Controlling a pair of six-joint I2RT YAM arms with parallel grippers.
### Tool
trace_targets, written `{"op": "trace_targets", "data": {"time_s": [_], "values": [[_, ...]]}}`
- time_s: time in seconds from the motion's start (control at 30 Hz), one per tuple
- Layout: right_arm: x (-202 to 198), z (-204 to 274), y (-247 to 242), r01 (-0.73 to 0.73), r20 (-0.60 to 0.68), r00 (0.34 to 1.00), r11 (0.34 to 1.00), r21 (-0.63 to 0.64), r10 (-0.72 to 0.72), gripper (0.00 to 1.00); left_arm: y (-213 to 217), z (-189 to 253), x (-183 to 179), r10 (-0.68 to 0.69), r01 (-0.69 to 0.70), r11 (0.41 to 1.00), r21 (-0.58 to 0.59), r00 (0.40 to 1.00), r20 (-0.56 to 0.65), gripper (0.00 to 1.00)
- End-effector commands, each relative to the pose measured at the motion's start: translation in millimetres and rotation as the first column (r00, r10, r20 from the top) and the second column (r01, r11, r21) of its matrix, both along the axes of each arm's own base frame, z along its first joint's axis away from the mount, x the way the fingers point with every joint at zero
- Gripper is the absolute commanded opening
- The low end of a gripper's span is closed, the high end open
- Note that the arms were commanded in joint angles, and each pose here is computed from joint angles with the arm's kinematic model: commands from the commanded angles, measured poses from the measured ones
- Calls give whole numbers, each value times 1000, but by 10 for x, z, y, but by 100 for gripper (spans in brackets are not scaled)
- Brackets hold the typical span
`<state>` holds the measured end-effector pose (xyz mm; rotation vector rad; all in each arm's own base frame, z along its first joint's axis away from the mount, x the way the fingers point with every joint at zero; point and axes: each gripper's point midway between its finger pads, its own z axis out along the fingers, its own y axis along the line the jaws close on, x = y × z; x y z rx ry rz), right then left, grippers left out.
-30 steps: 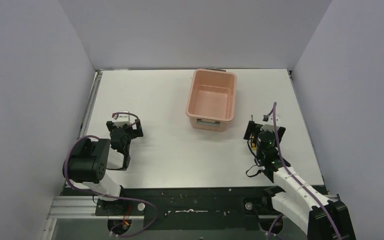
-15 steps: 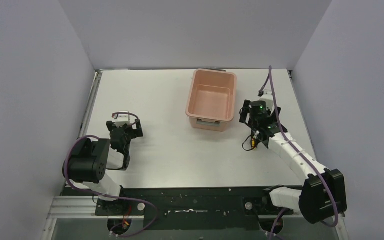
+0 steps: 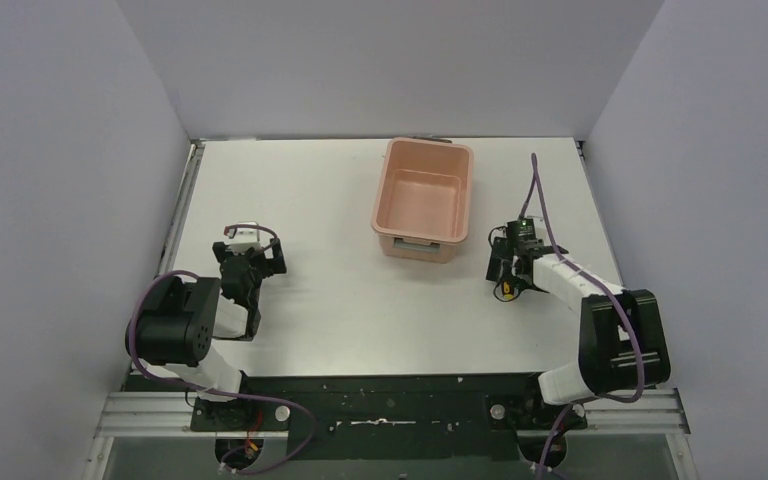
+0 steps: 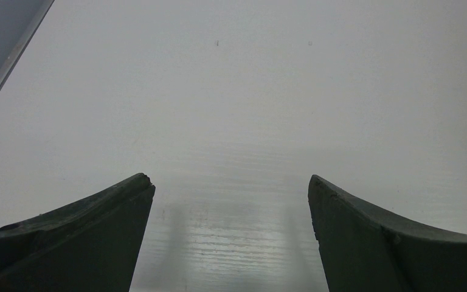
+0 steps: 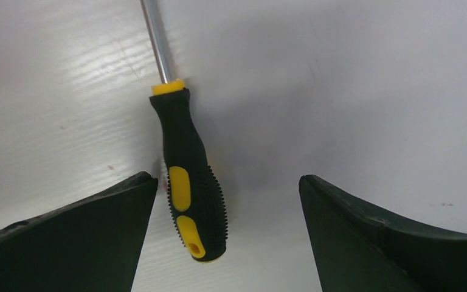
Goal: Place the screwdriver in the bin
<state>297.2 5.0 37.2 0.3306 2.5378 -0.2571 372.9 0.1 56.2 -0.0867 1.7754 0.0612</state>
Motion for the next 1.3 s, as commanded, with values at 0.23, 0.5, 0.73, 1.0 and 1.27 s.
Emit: {"op": "trace_targets", "data": {"time_s": [0.23,0.5,0.73,1.0,1.27], "values": [[-57,-427,164,-85,-105,989,981,175,105,19,14,173,81,3,-3,1000,3,998,62,97],[172,45,119,-82,-13,996,986,145,84,0,13,174,82,3,-3,1000,2,998,62,97],[525,929,52,-76,87,994,992,98,67,0,14,175,82,3,-3,1000,2,998,62,97],[805,1889,225,-108,226,971,989,98,84,0,14,175,82,3,-3,1000,3,998,62,97],[1131,2245,1209,-292,293,923,950,112,249,0,13,176,83,3,-3,1000,2,998,63,97]]}}
